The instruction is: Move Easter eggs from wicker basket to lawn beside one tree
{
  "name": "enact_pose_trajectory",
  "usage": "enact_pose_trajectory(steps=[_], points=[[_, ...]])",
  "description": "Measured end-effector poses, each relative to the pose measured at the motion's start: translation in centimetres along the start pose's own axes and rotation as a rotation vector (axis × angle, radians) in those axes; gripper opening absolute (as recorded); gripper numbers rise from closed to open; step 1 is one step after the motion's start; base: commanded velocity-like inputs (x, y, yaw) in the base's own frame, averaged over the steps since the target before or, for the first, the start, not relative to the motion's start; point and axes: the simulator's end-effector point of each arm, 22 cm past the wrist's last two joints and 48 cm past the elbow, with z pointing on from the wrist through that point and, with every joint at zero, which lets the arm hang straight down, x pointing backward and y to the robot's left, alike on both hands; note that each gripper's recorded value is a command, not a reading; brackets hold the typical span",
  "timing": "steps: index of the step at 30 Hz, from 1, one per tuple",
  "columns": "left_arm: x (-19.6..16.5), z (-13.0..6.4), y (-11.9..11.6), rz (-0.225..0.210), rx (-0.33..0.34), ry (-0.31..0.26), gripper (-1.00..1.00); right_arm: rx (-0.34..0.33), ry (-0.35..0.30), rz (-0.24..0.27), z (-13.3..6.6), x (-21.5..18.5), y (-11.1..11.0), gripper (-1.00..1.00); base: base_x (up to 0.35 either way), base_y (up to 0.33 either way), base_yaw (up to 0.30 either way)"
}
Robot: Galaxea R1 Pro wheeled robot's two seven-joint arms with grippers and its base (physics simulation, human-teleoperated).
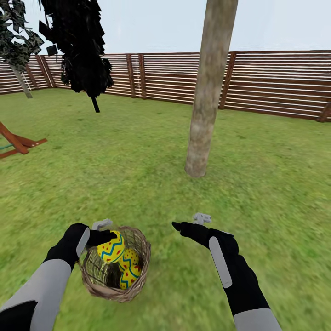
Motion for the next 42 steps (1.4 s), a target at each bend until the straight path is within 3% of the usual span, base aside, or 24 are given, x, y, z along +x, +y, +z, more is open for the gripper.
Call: enact_pose_trajectory(steps=[4,6,8,11,15,17,25,42], points=[[-3.1,-3.0,1.6,-0.001,-0.023,-0.035,-1.0,-0.001,-0.006,-0.003,-0.2,-0.3,0.2,1.0,0.0,0.0,0.0],[-3.4,-3.5,1.2,-0.002,0.008,-0.04,-1.0,-0.002,-0.009,-0.004,-0.3,-0.4,0.3,1.0,0.0,0.0,0.0],[-3.5,-3.9,-0.2,-0.003,0.082,-0.034,-1.0,-0.003,-0.012,-0.005,-0.4,-0.5,0.3,1.0,0.0,0.0,0.0],[-4.0,-5.1,-0.2,-0.009,0.165,-0.034,-1.0,-0.005,-0.015,-0.007,-0.6,-0.7,0.5,1.0,0.0,0.0,0.0],[-5.4,-7.9,-1.9,-0.033,0.374,-0.067,-1.0,-0.007,-0.021,-0.01,-0.8,-1.0,0.7,1.0,0.0,0.0,0.0],[-5.8,-8.8,-2.0,-0.043,0.425,-0.082,-1.0,-0.008,-0.024,-0.011,-0.9,-1.1,0.8,1.0,0.0,0.0,0.0],[-7.7,-11.1,-0.8,-0.106,0.457,-0.139,-1.0,-0.015,-0.037,-0.01,-1.7,-2.1,1.4,1.0,0.0,0.0,0.0],[-9.1,-14.1,-1.6,-0.104,0.46,-0.146,-1.0,-0.026,-0.051,0.004,-3.6,-4.5,3.1,1.0,0.0,0.0,0.0]])
